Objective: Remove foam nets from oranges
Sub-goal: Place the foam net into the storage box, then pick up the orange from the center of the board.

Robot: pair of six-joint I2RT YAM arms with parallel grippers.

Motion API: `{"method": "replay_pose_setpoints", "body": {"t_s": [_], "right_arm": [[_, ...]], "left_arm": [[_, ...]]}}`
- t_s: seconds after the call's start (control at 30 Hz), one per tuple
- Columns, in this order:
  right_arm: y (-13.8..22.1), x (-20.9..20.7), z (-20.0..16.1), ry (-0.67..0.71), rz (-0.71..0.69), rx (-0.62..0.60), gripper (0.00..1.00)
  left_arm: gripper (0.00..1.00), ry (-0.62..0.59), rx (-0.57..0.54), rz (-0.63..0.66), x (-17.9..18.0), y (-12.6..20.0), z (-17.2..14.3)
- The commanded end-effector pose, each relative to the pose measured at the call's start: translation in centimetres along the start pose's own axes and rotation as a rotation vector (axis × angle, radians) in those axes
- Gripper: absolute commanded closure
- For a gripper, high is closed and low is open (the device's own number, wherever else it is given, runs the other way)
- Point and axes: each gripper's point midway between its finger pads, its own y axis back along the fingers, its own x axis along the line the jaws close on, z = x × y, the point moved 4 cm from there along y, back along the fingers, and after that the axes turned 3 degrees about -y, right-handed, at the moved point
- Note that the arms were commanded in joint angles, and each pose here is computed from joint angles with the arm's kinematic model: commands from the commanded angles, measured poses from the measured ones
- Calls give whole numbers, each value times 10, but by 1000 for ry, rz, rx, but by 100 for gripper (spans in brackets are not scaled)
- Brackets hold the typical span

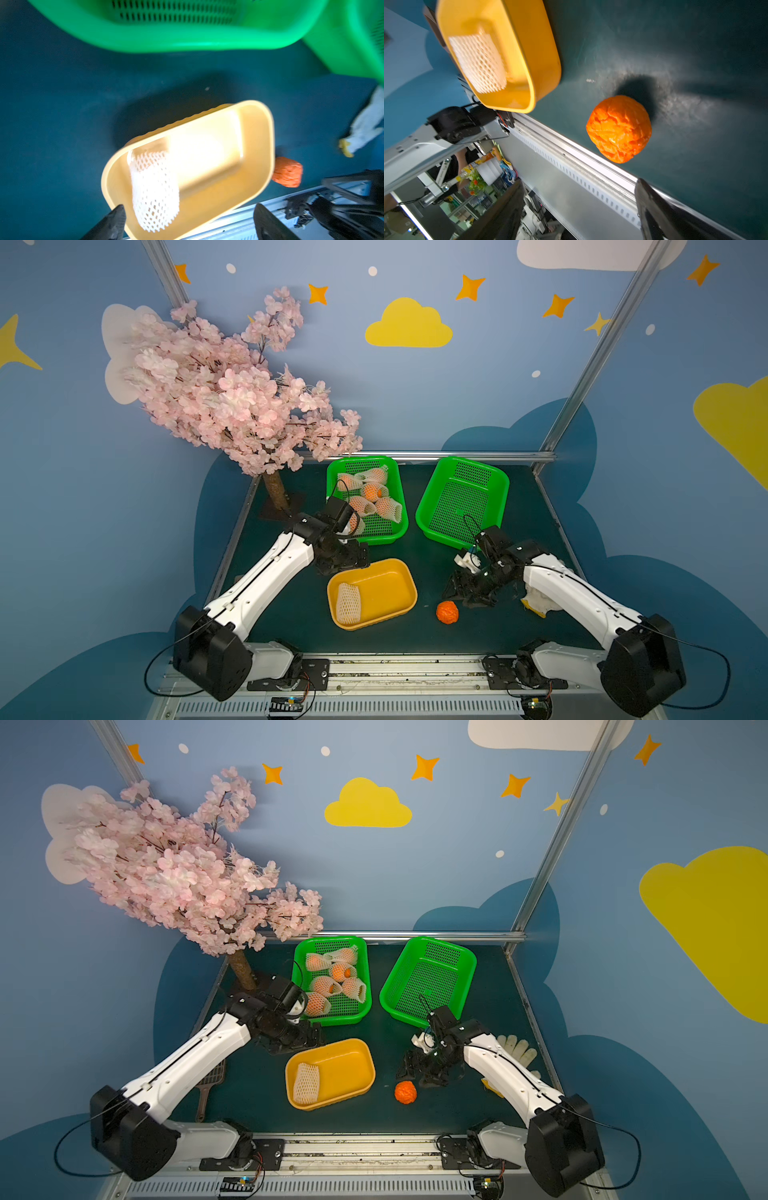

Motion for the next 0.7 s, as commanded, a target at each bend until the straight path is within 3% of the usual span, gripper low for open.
{"method": "replay_pose_setpoints", "body": {"t_s": [0.0, 0.13, 0.3, 0.57, 0.67], "right_arm": [[-12, -14, -10, -63, -50, 38, 17], [-23, -17, -4, -63, -65, 48, 17], [-39, -14, 10, -48, -59, 91, 17], [-61, -15, 25, -51, -84, 141, 20], [-62, -15, 25, -43, -112, 162, 28]], "left_arm": [[3, -2, -109, -105, -15, 28, 5], [0, -66, -295, -231, -30, 66, 11], [0, -108, -460, -262, -30, 101, 7], [0, -115, -470, -219, -20, 118, -7], [0, -115, -488, -201, -15, 123, -12]]}}
